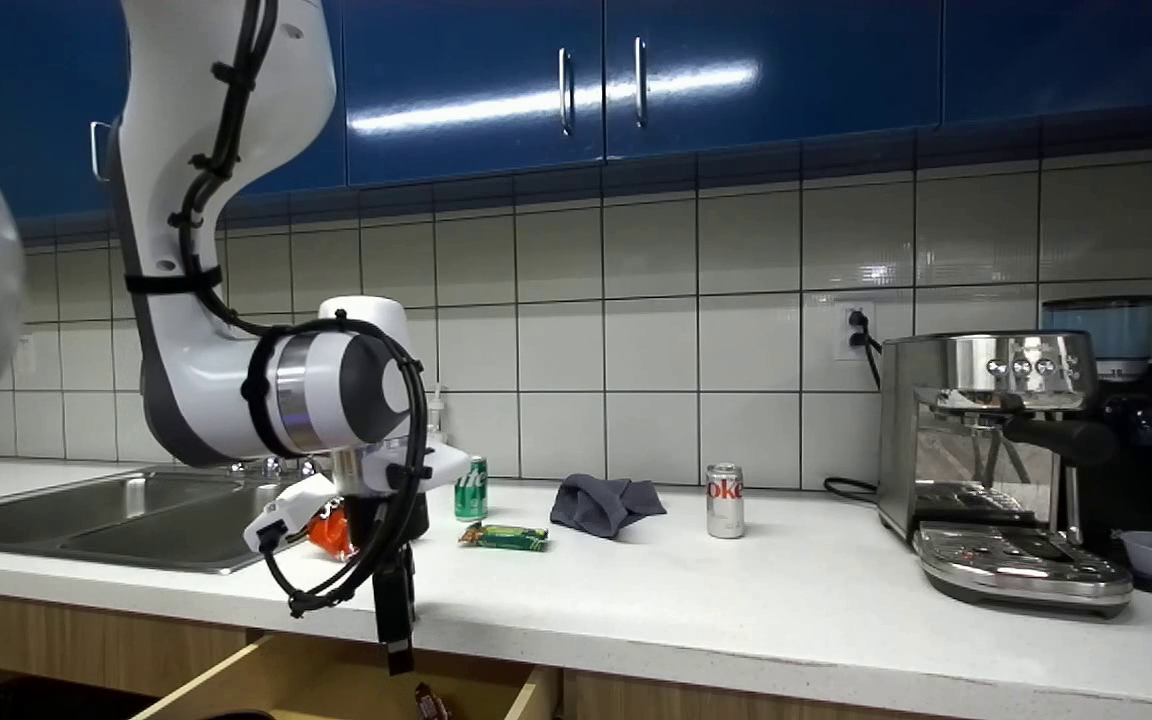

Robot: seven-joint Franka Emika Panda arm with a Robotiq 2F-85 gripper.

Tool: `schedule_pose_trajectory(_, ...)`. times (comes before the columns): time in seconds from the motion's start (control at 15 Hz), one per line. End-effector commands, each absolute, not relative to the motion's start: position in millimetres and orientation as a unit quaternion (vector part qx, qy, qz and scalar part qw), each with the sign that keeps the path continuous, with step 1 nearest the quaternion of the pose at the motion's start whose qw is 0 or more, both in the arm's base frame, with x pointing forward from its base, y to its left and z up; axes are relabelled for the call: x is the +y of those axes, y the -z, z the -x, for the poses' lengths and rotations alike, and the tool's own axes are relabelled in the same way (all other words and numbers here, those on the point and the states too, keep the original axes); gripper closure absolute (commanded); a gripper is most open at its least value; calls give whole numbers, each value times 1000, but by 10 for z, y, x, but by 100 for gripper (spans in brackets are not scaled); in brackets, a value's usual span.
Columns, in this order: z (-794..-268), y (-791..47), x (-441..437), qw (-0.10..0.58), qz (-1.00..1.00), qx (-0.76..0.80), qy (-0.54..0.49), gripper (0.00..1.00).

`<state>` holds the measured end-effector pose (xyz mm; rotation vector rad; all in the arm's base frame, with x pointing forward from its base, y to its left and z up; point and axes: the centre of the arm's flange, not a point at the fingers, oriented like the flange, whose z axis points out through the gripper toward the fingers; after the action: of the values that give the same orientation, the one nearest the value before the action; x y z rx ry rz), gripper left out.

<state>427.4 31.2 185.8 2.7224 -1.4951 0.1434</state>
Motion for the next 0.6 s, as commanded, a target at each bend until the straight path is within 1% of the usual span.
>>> schedule_pose_trajectory(0.0, -4403, -2178, 298, 17, -883, -466, -53, 0)
schedule_pose_trajectory(0.53, -4911, -2592, 276, 7, -904, -423, -61, 0)
